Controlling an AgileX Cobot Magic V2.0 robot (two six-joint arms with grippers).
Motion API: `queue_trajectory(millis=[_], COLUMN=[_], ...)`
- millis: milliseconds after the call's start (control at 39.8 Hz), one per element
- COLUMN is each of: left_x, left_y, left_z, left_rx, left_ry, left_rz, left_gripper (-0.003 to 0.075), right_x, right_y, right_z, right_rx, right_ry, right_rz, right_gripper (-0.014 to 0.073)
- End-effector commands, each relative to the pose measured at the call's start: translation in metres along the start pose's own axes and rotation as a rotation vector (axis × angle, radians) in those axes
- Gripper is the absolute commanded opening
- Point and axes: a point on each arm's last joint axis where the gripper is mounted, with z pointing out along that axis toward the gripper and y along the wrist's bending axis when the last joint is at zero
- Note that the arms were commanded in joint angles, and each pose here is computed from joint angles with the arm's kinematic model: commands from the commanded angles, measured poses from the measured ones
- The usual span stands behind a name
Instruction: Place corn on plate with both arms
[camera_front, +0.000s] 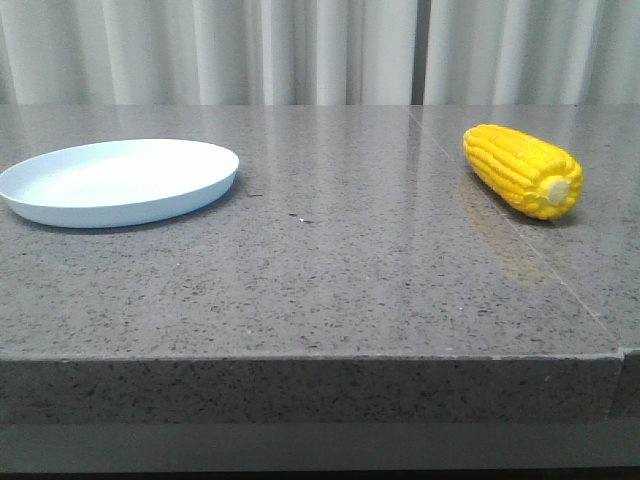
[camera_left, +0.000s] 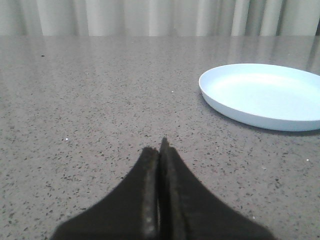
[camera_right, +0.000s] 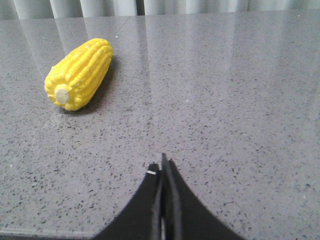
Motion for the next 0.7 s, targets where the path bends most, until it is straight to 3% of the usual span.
queue_trajectory(millis=[0, 678], left_x=[0.0001, -0.0022], left_y=[0.0006, 0.0009], left_z=[0.0002, 0.0000], left_rx=[-0.009, -0.012], left_ry=[-0.070, -0.096], left_rz=[-0.008, -0.008], left_gripper=[-0.0020, -0.0020], right_x=[-0.0152, -0.0154], right_y=[0.0007, 0.0007], right_z=[-0.0036, -0.0036], right_rx=[0.001, 0.001], right_ry=[-0.115, -0.118], right_rz=[-0.004, -0.004], right_gripper=[-0.0071, -0.0071])
